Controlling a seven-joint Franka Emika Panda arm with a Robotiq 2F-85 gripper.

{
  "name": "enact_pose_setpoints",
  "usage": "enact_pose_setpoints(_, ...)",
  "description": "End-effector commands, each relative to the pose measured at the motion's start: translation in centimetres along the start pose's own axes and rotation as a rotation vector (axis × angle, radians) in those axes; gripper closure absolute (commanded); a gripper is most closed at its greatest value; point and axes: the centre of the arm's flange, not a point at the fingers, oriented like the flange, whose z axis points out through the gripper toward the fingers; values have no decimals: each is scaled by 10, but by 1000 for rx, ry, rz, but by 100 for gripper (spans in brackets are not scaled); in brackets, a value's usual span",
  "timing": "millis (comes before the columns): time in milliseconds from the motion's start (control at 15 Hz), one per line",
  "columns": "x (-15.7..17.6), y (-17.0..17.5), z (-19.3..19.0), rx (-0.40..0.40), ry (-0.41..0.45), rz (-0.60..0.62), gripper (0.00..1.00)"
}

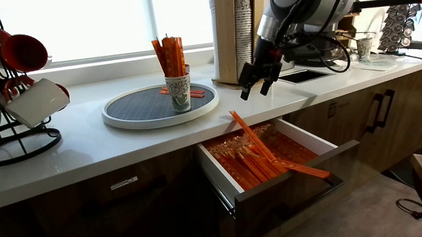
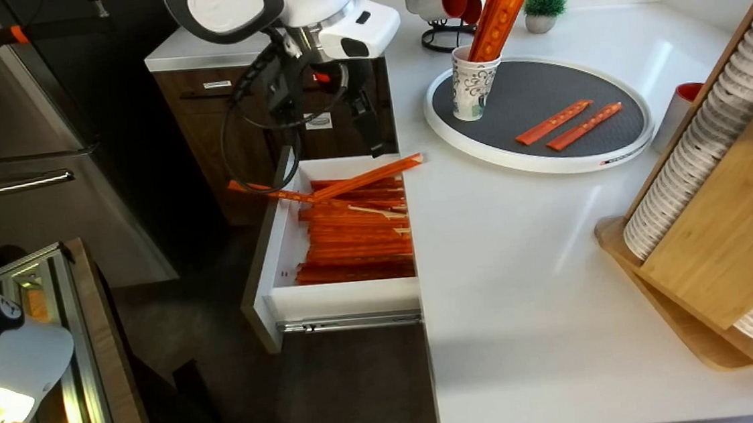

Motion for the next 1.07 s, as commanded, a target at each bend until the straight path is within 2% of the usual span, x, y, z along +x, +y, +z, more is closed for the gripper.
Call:
enact_pose_setpoints(0, -7, -18, -36, 9, -88, 48, 8)
enact_pose_setpoints(67, -6, -22, -37, 6, -99, 58, 13)
enact_pose_setpoints(267, -8, -27, -28, 12, -121, 70, 14)
enact_pose_setpoints(467, -11, -27, -18, 17, -120, 68, 11)
enact_pose_setpoints(600, -14, -24, -10, 13, -111, 65, 7)
enact_pose_setpoints(667, -16, -22, -4, 7, -101, 61, 3)
enact_pose_setpoints(1000, -25, -16, 22, 6, -86, 58, 0)
